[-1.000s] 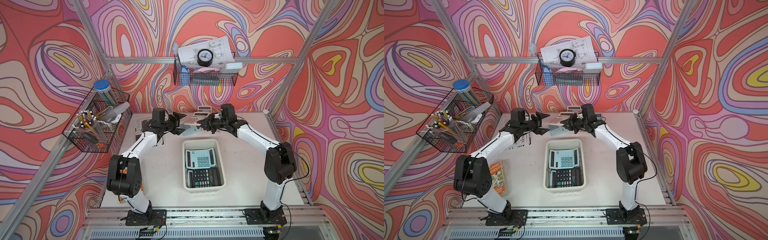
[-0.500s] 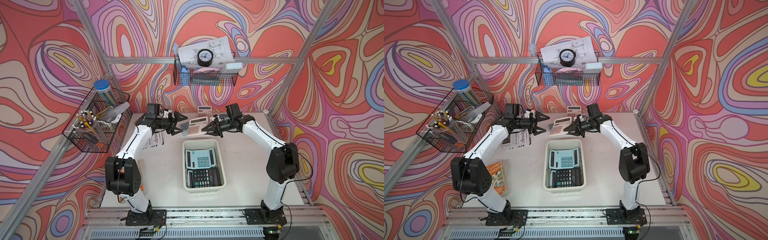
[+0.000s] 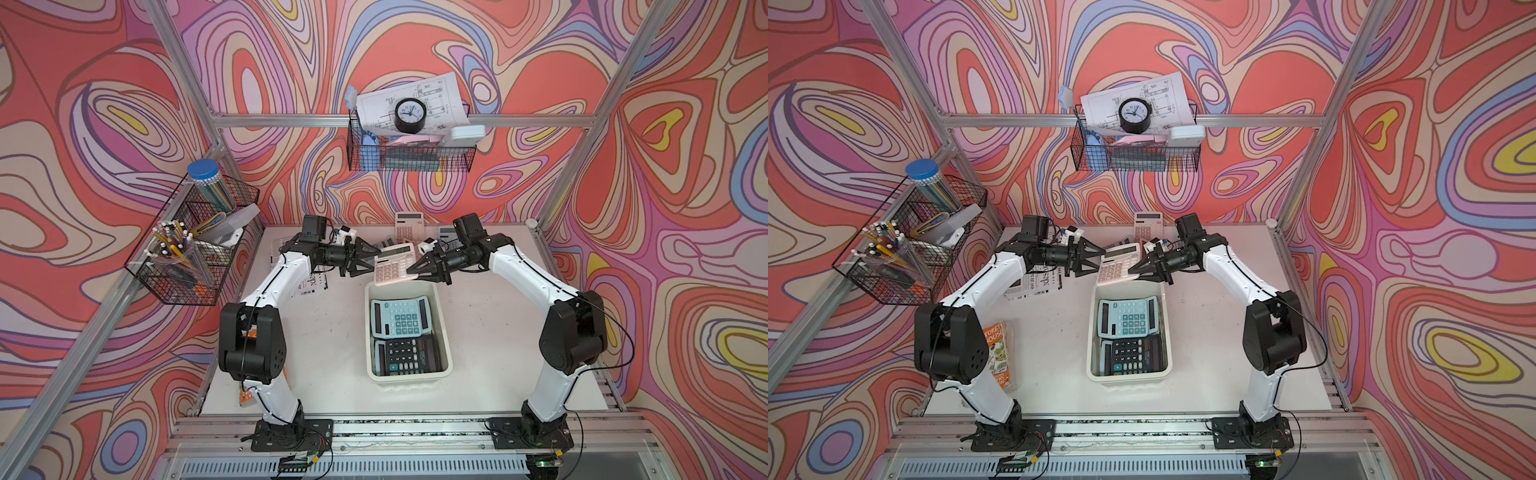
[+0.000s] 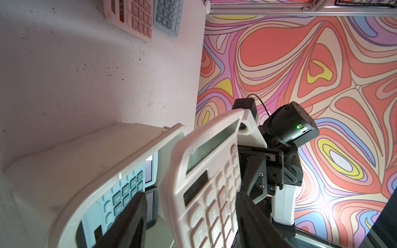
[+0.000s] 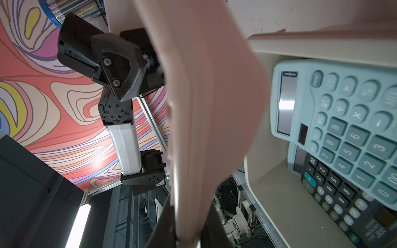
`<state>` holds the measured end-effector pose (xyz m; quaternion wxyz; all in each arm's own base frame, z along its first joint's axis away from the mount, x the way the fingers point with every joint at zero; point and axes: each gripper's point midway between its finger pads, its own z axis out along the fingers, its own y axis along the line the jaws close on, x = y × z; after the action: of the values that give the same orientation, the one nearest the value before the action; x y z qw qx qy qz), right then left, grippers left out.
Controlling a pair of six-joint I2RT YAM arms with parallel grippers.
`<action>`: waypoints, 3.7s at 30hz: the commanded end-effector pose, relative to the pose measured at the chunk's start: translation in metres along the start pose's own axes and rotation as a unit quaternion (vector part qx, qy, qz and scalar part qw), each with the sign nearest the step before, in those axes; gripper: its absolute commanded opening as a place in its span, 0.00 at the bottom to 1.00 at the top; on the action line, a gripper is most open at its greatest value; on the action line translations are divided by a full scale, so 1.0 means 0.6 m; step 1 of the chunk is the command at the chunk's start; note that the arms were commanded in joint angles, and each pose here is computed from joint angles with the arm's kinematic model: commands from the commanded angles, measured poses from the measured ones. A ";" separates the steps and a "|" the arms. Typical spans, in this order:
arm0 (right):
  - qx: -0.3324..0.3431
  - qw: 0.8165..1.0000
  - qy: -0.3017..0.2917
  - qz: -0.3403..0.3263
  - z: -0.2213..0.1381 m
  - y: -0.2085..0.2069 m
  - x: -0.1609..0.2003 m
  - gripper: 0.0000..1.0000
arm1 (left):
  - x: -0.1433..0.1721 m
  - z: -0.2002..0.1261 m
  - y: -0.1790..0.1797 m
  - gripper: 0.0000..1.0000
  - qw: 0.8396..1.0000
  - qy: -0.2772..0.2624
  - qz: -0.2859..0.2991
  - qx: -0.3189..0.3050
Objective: Put the calculator in the storage box
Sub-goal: Place the calculator in the storage box.
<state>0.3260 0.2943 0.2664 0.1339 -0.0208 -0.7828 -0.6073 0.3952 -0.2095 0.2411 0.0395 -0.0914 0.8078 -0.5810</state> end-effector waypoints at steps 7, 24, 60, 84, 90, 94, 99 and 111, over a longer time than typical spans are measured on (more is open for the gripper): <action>-0.014 0.999 0.022 -0.018 0.003 0.014 0.035 0.00 | -0.004 0.033 -0.007 0.14 0.999 0.031 -0.002 0.034; -0.020 0.999 -0.002 -0.035 0.003 0.034 0.010 0.04 | -0.027 0.029 -0.021 0.37 0.998 -0.001 -0.010 0.061; -0.033 0.994 -0.104 -0.021 -0.010 0.056 -0.067 0.90 | -0.095 0.023 -0.088 0.04 0.962 -0.087 -0.087 0.243; 0.013 0.953 -0.301 0.015 -0.017 0.100 -0.184 0.80 | -0.083 -0.004 -0.059 0.00 0.949 -0.300 -0.091 -0.001; 0.014 0.954 -0.296 0.036 0.001 0.090 -0.183 0.74 | -0.091 -0.006 -0.062 0.00 0.942 -0.318 -0.103 0.003; 0.006 0.955 -0.294 0.042 0.012 0.092 -0.180 0.73 | -0.106 -0.008 -0.070 0.00 0.935 -0.334 -0.119 0.020; -0.004 0.952 -0.301 0.060 0.022 0.088 -0.173 0.72 | -0.119 -0.013 -0.073 0.00 0.924 -0.354 -0.139 0.040; -0.043 0.941 -0.325 0.078 0.036 0.105 -0.178 0.43 | -0.116 -0.015 -0.063 0.00 0.917 -0.366 -0.151 0.051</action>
<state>0.4367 0.3443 0.2731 -0.0619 -0.2835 -0.7699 -0.5683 0.4648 -0.1985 0.2635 0.2324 -0.4228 0.6979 -0.5293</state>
